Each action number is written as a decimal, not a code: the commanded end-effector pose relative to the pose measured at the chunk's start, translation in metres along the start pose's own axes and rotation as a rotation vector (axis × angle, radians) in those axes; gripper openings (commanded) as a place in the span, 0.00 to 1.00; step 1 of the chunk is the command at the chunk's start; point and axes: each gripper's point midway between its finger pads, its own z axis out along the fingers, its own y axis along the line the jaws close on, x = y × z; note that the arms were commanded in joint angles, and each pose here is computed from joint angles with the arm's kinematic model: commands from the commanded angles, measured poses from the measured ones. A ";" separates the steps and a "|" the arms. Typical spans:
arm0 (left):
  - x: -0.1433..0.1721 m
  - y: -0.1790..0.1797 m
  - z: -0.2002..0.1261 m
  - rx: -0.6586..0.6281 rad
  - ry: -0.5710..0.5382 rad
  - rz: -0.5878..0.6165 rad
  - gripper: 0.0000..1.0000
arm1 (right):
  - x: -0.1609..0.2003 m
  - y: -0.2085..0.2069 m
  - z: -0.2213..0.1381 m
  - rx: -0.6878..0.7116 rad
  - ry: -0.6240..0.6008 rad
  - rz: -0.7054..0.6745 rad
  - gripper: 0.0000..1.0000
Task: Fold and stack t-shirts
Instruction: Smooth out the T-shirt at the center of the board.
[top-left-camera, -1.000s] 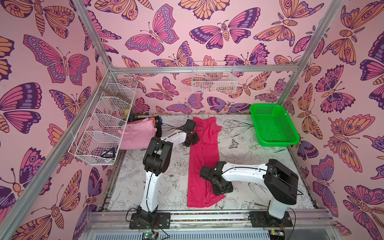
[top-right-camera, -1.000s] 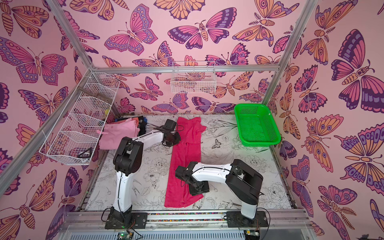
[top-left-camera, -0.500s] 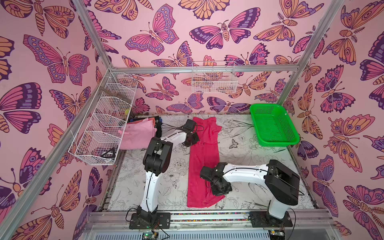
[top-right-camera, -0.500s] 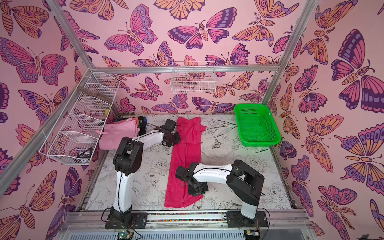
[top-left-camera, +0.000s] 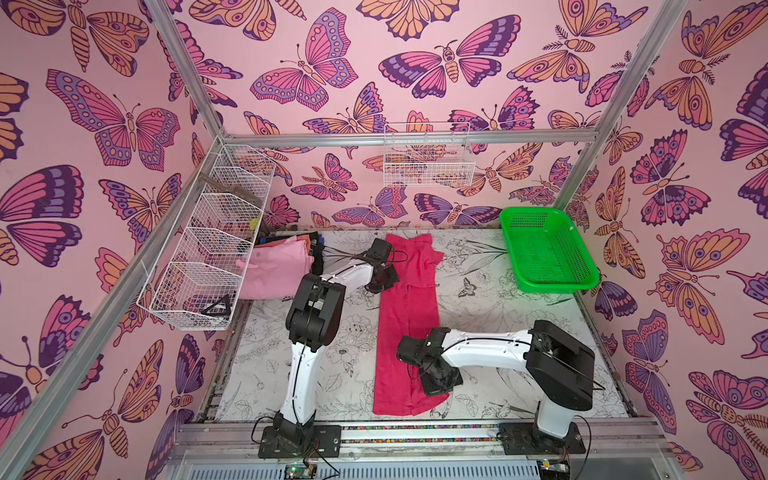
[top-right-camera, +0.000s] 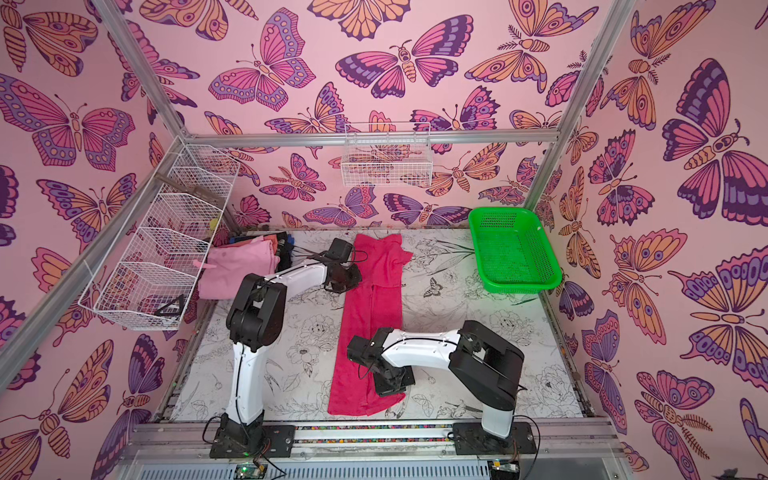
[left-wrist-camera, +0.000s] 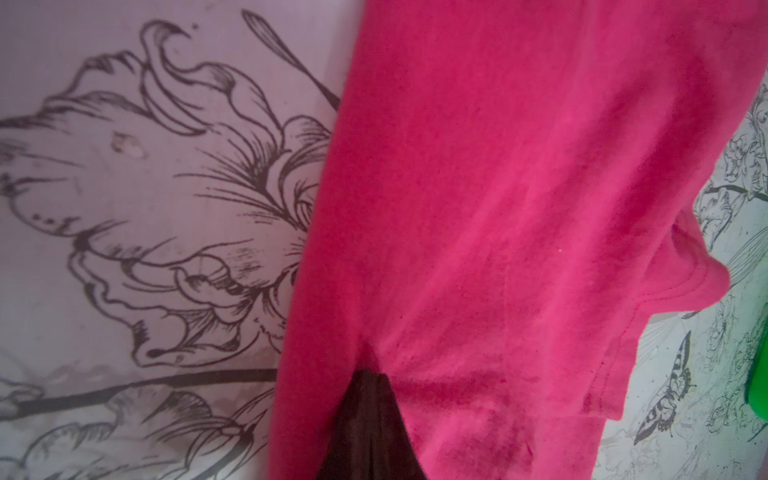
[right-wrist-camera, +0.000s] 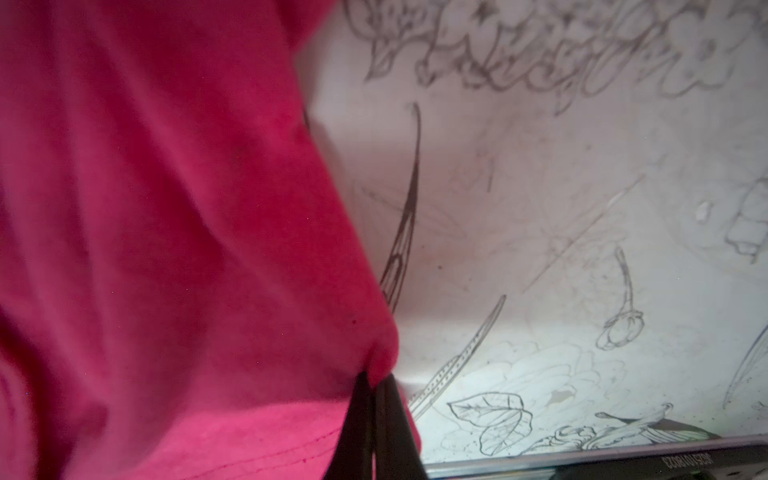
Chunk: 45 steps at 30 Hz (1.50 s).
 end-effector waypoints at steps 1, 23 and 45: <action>0.023 0.035 0.023 -0.093 0.077 -0.021 0.00 | 0.020 -0.001 -0.002 0.055 0.061 -0.015 0.00; 0.025 0.034 0.025 -0.083 0.084 -0.033 0.00 | 0.042 0.009 -0.017 0.102 0.072 -0.057 0.00; 0.000 -0.004 -0.048 0.010 -0.010 0.011 0.06 | 0.013 -0.033 -0.101 0.186 -0.297 -0.004 0.67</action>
